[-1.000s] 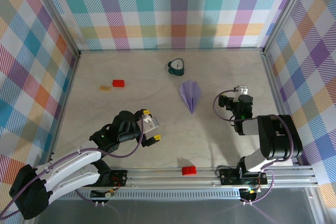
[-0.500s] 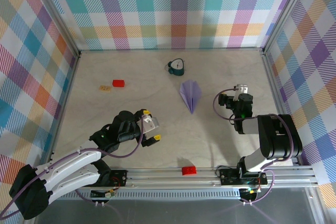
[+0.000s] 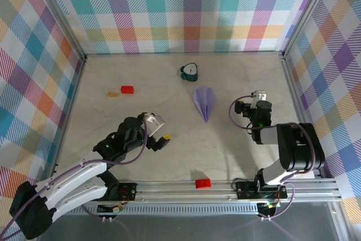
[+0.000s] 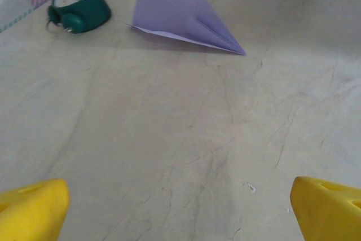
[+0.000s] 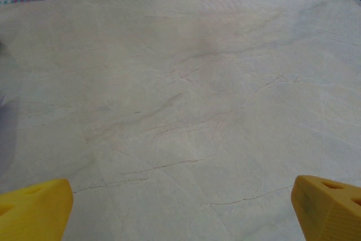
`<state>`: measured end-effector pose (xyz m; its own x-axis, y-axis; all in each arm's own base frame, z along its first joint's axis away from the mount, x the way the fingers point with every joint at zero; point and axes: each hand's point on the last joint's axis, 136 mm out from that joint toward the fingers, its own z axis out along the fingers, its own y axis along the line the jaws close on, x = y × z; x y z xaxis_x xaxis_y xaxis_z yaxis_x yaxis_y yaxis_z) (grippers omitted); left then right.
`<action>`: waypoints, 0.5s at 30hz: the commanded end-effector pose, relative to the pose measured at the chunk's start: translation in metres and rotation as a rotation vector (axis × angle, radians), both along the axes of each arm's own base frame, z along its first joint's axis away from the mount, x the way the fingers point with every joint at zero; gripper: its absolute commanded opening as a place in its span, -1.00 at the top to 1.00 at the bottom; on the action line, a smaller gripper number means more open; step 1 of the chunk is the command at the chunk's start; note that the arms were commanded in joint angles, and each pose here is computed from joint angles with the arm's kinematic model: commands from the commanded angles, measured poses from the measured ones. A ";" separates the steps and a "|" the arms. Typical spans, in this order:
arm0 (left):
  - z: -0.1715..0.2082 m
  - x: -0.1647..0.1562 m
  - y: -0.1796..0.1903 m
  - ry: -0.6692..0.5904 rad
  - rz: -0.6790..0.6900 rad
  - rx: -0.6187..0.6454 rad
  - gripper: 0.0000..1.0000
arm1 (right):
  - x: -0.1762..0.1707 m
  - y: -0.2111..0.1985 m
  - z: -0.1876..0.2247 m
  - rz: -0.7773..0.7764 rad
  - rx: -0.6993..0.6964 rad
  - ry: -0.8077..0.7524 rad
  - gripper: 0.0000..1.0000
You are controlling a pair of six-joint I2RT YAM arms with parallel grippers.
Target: Fold a paper plane with a square sheet of paper (fold left side to right side)
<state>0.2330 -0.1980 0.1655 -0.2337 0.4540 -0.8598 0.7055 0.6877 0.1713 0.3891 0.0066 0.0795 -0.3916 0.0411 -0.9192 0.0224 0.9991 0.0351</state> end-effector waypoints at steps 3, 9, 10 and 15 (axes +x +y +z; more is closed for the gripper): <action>0.069 0.010 0.029 -0.002 0.216 -0.122 -0.99 | 0.008 -0.001 0.013 0.000 -0.008 -0.043 -0.97; 0.072 0.022 0.056 -0.008 0.408 -0.172 -0.99 | 0.008 -0.002 0.013 -0.001 -0.008 -0.044 -0.97; 0.075 0.028 0.060 -0.043 0.440 -0.198 -0.99 | 0.008 -0.002 0.013 -0.002 -0.006 -0.045 -0.98; 0.061 0.057 0.106 -0.130 0.638 -0.251 -0.99 | 0.008 -0.002 0.013 -0.001 -0.009 -0.045 -0.97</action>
<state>0.2726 -0.1209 0.2202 -0.3295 0.1454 -0.9329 0.2866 0.9568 0.0479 0.3891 0.0066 0.0795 -0.3916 0.0411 -0.9192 0.0224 0.9991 0.0351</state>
